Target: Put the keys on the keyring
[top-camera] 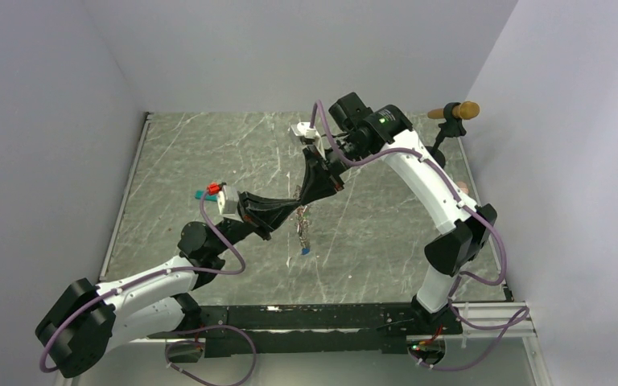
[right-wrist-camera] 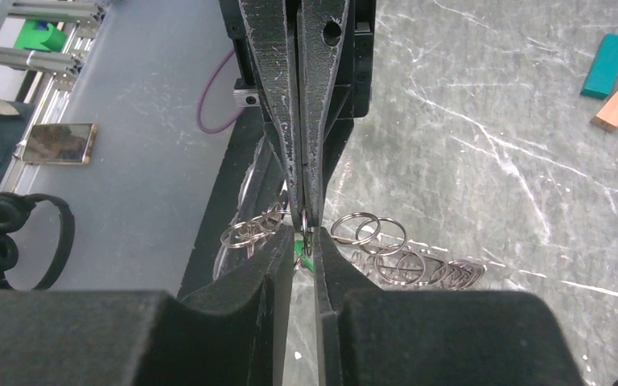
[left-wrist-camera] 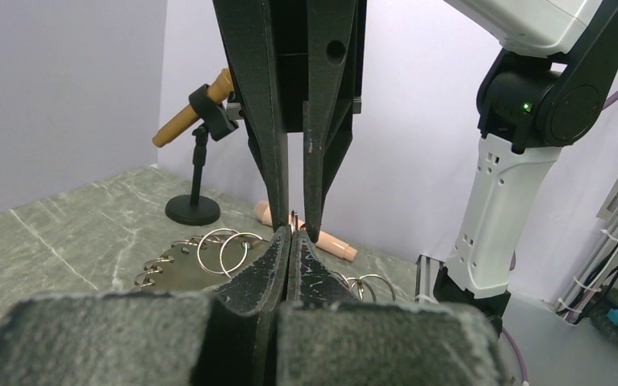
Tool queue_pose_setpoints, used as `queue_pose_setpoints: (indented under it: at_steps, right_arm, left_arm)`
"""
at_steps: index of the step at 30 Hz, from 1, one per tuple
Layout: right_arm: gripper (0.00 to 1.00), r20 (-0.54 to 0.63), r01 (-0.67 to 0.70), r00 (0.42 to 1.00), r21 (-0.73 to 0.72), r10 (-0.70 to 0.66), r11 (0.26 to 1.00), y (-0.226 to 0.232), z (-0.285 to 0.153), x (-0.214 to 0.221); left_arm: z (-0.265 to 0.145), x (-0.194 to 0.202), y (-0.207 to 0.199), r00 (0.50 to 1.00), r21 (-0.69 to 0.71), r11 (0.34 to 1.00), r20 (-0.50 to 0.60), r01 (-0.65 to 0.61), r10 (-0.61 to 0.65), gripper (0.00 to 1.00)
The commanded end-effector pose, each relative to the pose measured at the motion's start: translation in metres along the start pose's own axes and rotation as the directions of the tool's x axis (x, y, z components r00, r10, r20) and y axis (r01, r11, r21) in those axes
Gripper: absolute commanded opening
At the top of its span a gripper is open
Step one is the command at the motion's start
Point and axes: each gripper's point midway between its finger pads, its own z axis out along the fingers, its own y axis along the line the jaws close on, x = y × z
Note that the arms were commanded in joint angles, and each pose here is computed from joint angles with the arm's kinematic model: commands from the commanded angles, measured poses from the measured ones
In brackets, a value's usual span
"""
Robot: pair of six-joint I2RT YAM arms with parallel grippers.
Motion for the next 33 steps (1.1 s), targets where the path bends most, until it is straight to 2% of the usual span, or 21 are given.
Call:
queue_pose_setpoints:
  at_steps: [1,4,7,12,15,16,22,23,27,29,33]
  right_arm:
    - [0.16,0.027,0.017,0.999,-0.007,-0.017,1.0,-0.001,0.001,-0.006]
    - [0.15,0.027,0.018,0.999,-0.006,-0.018,1.0,-0.001,0.001,-0.006]
    - [0.21,0.022,0.02,1.0,-0.002,-0.02,1.0,0.0,0.0,-0.005]
    - [0.21,0.022,0.019,1.0,-0.001,-0.019,1.0,0.0,0.0,-0.005]
    - [0.1,0.025,0.021,0.999,-0.002,-0.021,1.0,0.0,0.0,-0.006]
    - [0.01,0.026,0.023,0.999,-0.005,-0.023,1.0,0.001,0.0,-0.006]
    - [0.0,0.019,0.044,0.999,-0.003,-0.044,0.999,0.003,-0.002,-0.006]
    - [0.0,0.013,0.045,0.999,0.005,-0.045,0.999,0.002,-0.002,-0.006]
    - [0.0,-0.047,0.047,0.998,0.064,-0.044,0.997,-0.005,-0.005,0.003]
    - [0.0,-0.091,0.061,0.995,0.099,-0.052,0.993,-0.008,-0.007,0.008]
    - [0.0,-0.166,0.097,0.984,0.152,-0.071,0.984,-0.012,-0.014,0.014]
  left_arm:
    - [0.006,-0.038,-0.013,0.992,0.045,0.998,0.123,-0.047,0.041,0.0]
    - [0.005,-0.039,-0.013,0.991,0.04,0.998,0.125,-0.049,0.044,0.0]
    - [0.005,-0.039,-0.012,0.991,0.035,0.998,0.123,-0.054,0.049,0.0]
    - [0.005,-0.041,-0.013,0.99,0.035,0.998,0.127,-0.057,0.052,0.0]
    - [0.005,-0.04,-0.012,0.991,0.033,0.998,0.123,-0.056,0.052,0.0]
    - [0.005,-0.039,-0.012,0.991,0.033,0.998,0.122,-0.056,0.052,0.0]
    - [0.005,-0.035,-0.009,0.994,0.02,0.999,0.104,-0.047,0.044,0.0]
    - [0.005,-0.034,-0.009,0.994,0.018,0.999,0.096,-0.047,0.045,0.05]
    - [0.001,-0.031,-0.004,0.995,-0.018,0.995,0.026,-0.099,0.1,0.43]
    - [-0.001,-0.027,0.0,0.986,-0.035,0.987,-0.055,-0.16,0.158,0.51]
    - [-0.008,-0.015,0.007,0.936,-0.033,0.964,-0.25,-0.266,0.249,0.55]
